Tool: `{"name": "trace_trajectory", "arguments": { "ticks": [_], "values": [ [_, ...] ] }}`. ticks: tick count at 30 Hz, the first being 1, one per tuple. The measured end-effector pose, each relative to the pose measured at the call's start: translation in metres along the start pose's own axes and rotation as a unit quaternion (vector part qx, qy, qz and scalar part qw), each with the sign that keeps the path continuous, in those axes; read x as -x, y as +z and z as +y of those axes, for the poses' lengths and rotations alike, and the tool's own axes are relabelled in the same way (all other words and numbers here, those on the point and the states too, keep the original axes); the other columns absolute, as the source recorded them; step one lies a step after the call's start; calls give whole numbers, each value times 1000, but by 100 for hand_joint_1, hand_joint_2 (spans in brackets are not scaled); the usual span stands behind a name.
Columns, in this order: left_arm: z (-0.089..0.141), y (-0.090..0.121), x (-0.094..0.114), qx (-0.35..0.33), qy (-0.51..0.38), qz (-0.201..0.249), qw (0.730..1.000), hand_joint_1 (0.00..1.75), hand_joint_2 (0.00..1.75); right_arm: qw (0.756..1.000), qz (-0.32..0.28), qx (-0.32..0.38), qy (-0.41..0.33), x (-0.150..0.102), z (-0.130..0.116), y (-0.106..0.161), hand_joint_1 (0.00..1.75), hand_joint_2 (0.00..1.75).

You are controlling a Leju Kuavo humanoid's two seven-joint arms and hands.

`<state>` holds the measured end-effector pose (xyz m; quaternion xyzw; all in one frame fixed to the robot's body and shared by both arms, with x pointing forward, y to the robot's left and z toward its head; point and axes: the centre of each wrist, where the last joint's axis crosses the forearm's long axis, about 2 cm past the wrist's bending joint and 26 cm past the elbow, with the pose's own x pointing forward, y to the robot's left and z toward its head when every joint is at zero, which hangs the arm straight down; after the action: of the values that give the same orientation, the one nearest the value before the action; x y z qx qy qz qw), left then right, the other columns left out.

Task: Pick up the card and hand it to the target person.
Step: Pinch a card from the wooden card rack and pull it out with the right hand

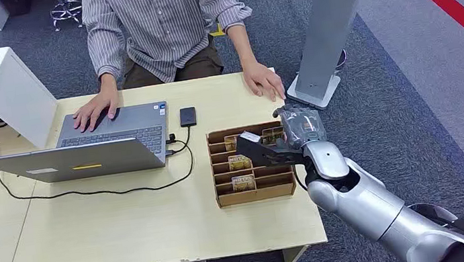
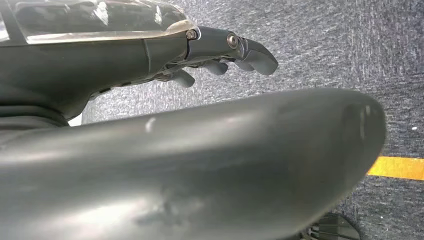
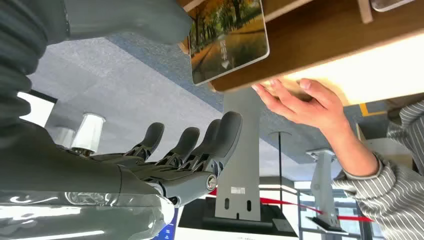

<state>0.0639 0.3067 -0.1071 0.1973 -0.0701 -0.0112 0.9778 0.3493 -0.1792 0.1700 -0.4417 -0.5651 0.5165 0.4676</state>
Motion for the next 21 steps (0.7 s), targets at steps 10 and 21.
{"name": "trace_trajectory", "arguments": {
  "ticks": [10, 21],
  "values": [
    [0, 0, 0, -1, 4, 3, 1000, 0, 0, 999, -3, 37, -11, -2, -19, 5, 54, 175],
    [0, 0, 0, 0, 4, 3, 1000, 0, 0, 1000, -13, 14, -13, -2, -11, 12, 68, 175]
  ]
}}
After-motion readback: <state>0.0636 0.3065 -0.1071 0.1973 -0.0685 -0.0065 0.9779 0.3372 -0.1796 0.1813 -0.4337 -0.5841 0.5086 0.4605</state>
